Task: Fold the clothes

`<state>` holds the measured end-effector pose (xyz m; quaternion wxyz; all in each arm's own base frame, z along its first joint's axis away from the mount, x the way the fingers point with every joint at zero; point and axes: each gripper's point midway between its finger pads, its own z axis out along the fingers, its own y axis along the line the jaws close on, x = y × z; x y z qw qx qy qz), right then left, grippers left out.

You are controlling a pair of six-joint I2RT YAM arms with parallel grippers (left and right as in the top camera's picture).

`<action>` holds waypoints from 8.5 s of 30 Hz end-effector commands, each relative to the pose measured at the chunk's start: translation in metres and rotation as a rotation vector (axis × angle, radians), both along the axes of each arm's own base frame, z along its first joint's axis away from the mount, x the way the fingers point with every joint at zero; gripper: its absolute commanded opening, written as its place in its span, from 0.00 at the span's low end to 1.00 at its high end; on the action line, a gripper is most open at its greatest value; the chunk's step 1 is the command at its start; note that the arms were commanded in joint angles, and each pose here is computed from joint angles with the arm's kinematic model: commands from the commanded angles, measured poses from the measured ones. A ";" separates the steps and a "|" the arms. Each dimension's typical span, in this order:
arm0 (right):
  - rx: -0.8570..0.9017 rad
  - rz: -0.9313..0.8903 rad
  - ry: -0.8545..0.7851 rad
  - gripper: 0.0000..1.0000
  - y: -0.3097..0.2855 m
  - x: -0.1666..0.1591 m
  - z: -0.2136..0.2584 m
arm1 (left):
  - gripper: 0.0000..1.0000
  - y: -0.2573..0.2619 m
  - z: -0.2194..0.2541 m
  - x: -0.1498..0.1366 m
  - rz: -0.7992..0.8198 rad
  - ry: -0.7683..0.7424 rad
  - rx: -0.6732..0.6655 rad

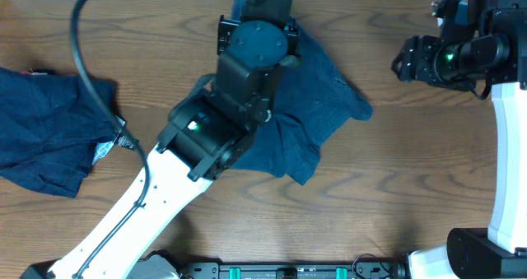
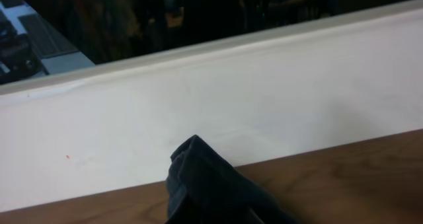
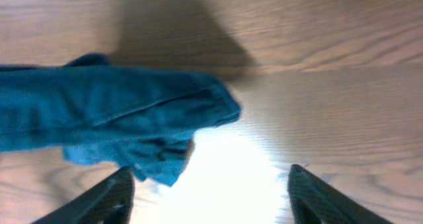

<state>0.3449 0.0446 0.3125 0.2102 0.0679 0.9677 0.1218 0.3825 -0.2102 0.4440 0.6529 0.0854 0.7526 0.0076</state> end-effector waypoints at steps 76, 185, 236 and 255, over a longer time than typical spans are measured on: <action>-0.048 0.304 -0.178 0.99 0.022 -0.030 -0.098 | 0.06 0.024 -0.026 -0.006 0.097 0.103 0.143; -0.277 0.045 -0.688 0.01 -0.047 -0.014 0.194 | 0.06 0.156 0.167 -0.116 0.400 -0.413 0.113; -0.060 -0.016 -0.685 0.01 -0.062 0.148 0.137 | 0.06 0.221 0.134 0.033 0.697 -0.364 0.228; -0.019 0.013 -0.804 0.01 -0.061 0.160 0.162 | 0.06 0.271 0.133 0.066 0.643 -0.452 0.019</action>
